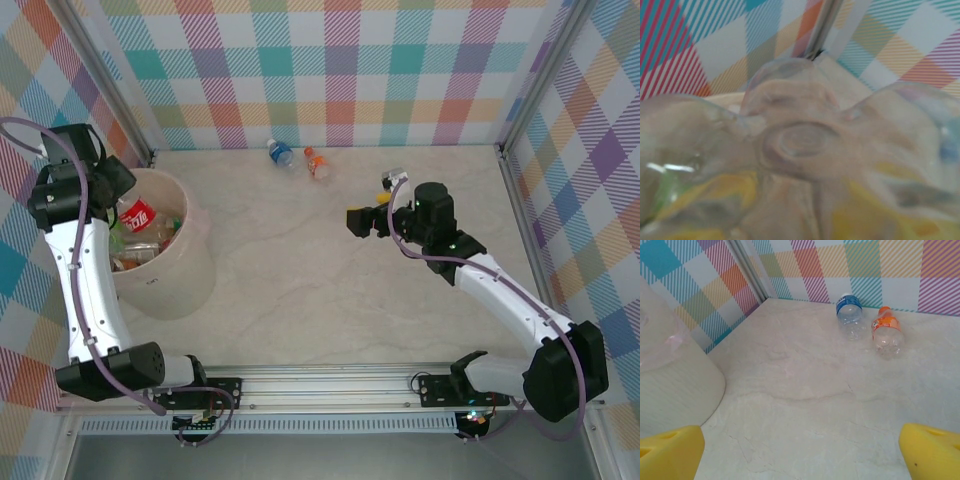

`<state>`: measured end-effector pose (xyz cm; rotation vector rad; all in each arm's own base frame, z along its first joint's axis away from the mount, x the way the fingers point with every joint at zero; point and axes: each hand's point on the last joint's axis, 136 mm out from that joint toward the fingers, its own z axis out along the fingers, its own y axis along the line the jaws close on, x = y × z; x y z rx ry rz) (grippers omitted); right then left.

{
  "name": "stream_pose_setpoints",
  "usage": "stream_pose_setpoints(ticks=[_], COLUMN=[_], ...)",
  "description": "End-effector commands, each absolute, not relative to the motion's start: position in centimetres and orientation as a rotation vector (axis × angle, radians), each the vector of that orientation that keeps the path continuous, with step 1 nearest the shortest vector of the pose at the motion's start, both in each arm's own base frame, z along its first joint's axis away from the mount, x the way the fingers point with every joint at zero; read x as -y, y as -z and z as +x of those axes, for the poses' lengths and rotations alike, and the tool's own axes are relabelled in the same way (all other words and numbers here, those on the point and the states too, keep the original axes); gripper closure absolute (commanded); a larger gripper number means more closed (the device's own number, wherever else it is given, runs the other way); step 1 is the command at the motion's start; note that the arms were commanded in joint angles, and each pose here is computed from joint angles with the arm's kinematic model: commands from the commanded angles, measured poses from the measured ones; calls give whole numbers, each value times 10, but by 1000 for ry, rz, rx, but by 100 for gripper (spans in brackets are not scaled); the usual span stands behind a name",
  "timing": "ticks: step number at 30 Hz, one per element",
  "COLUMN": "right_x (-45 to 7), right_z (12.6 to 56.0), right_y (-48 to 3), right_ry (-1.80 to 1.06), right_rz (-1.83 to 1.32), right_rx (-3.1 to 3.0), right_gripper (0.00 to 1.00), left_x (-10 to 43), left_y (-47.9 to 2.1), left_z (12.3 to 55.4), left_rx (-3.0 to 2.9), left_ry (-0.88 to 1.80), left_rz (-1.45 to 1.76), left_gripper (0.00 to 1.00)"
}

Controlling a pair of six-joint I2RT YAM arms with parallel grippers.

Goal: Put the plastic bottles in the bin

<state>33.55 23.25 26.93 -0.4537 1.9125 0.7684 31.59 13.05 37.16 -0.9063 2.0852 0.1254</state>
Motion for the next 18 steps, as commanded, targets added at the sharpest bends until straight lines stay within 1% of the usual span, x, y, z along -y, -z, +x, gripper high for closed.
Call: stream_pose_setpoints(ticks=[1,6,10,12,14,18], right_x=[-233,-236,-236,-235,-234,-234], right_z=[339,342,343,343,344,345], right_y=[-275,-274,-271,-271,-269,-267], right_ry=[-754,-762,-765,-757,-747,-742], right_rz=[-453,-449,-448,-447,-444,-441], right_rx=[-1903,-1912,-1920,-1923,-1927,-1929], right_gripper=[0,0,0,0,0,0], left_x=[-134,-141,-148,-150,-150,-142], left_y=[-353,-325,-328,-341,-352,-369], left_z=[298,298,294,291,288,285], left_rx=[-2140,-2230,-2232,-2198,-2167,-2129], left_ry=[-135,-170,-231,-246,-244,-191], left_rz=[-987,-1025,-1057,-1055,-1048,-1021], left_gripper=[45,40,18,11,8,5])
